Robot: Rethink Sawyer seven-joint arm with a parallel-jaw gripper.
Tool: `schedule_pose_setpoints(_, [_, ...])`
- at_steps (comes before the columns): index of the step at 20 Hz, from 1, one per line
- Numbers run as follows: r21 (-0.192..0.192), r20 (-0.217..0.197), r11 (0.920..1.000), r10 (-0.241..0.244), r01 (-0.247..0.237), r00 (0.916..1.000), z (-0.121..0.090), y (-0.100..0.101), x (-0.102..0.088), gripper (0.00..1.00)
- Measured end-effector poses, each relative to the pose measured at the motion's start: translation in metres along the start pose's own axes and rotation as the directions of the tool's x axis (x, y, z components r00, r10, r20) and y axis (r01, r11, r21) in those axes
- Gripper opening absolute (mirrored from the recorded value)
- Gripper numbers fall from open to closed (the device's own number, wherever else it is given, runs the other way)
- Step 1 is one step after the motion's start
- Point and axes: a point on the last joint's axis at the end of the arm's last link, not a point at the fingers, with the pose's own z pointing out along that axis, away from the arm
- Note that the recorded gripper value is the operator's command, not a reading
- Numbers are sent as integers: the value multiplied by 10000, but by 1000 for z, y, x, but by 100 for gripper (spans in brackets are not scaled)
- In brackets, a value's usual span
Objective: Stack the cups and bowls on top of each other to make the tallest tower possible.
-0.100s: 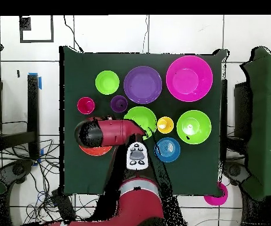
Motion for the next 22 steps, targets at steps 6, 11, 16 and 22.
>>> schedule_pose_setpoints(6, [188, 591, 9998, 6, -17, 9983, -17, -8, -26, 100])
schedule_pose_setpoints(11, [271, 900, 9996, 93, -118, 9959, -18, -18, -44, 100])
schedule_pose_setpoints(16, [345, 1120, 9990, 244, -284, 9934, -20, -32, -56, 100])
schedule_pose_setpoints(22, [341, 1031, 9989, 291, -328, 9942, -12, -35, -54, 100])
